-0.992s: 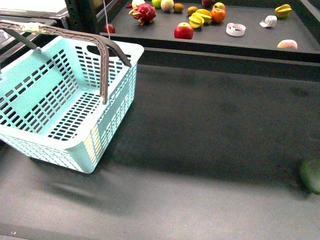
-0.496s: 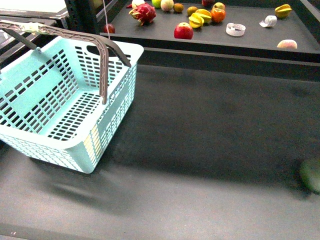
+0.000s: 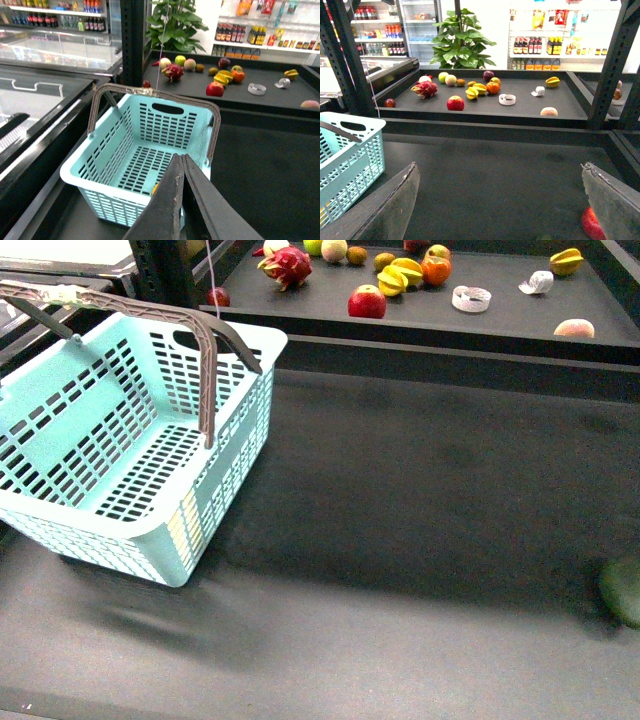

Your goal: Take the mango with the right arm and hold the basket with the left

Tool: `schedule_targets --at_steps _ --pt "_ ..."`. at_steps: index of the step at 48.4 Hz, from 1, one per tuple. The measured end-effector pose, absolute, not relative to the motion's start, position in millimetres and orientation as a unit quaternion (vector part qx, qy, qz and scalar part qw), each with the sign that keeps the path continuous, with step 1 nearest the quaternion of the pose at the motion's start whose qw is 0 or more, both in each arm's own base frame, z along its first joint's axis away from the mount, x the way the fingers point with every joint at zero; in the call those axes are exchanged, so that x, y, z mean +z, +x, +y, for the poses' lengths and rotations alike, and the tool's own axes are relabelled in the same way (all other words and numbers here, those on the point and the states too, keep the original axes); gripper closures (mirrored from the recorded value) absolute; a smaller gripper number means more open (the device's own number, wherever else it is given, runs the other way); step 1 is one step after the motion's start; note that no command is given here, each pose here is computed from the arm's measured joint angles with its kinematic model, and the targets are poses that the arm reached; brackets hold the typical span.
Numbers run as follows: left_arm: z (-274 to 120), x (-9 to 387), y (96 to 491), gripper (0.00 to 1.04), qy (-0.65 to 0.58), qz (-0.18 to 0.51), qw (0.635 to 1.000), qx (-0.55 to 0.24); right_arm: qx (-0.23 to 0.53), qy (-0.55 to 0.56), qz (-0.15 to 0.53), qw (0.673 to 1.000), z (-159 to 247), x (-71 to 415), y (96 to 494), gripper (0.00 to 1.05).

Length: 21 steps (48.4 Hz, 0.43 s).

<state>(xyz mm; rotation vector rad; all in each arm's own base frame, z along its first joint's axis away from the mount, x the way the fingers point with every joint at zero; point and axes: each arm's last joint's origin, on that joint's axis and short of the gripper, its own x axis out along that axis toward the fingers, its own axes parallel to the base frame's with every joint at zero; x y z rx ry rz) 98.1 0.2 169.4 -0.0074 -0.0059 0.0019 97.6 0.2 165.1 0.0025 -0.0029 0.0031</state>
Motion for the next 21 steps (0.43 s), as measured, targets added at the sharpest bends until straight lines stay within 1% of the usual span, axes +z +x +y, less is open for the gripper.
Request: schedule_targets --at_steps 21 --pt "0.2 170.3 96.7 1.01 -0.004 -0.009 1.0 0.001 0.002 0.001 -0.001 1.0 0.2 165.1 97.6 0.08"
